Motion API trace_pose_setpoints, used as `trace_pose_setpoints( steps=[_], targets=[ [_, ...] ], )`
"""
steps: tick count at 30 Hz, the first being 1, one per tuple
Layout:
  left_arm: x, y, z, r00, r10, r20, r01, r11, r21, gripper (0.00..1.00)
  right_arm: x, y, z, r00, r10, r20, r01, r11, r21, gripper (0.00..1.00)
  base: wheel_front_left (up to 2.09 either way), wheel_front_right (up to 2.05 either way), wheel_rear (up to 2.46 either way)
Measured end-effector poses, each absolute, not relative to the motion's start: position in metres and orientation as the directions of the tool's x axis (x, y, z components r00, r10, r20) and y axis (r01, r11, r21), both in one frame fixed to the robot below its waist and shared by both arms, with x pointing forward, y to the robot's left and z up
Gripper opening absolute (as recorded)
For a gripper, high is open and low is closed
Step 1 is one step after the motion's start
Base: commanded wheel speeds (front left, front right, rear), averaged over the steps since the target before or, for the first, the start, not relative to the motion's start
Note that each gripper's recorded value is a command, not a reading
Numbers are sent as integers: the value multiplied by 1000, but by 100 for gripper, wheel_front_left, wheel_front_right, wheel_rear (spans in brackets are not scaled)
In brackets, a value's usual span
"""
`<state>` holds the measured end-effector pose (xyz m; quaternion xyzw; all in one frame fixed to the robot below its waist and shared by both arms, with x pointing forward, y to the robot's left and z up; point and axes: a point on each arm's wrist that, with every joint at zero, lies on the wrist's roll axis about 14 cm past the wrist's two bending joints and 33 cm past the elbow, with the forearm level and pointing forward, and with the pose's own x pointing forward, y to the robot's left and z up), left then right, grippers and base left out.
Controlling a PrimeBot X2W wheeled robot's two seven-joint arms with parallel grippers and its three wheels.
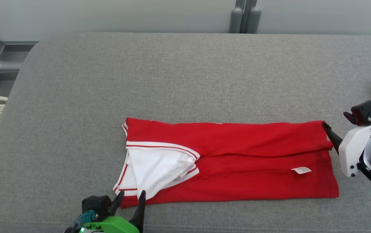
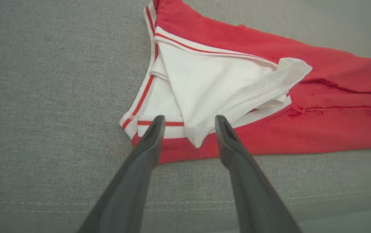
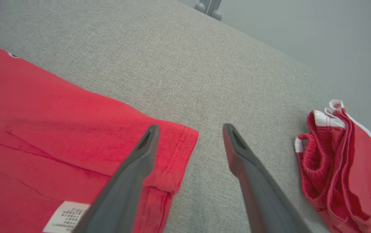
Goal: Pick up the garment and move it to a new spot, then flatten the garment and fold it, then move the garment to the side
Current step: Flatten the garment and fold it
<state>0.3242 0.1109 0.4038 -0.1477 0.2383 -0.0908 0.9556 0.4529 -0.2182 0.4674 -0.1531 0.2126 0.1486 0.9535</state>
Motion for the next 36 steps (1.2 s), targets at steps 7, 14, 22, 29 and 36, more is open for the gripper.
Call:
trace_pose_setpoints(
  steps=[7,14,22,29,36],
  targets=[
    [314,118,394,862,-233,-450,109,953,-284,100,440,-219,480,899,206,-387,-302,930,-208,100,0,0,0],
    [328,155,424,946,-109,-305,36,972,-233,100,420,-217,489,937,178,-302,-225,966,-128,100,0,0,0],
    [348,181,504,1000,-1,-22,-4,974,-227,100,397,-202,498,971,145,-189,-148,989,0,100,0,0,0],
    [339,188,524,997,8,72,8,977,-211,100,381,-184,499,987,117,-114,-104,988,111,100,0,0,0],
    [336,194,521,997,3,83,15,978,-207,100,370,-176,499,994,90,-60,-78,980,181,100,0,0,0]
  ],
)
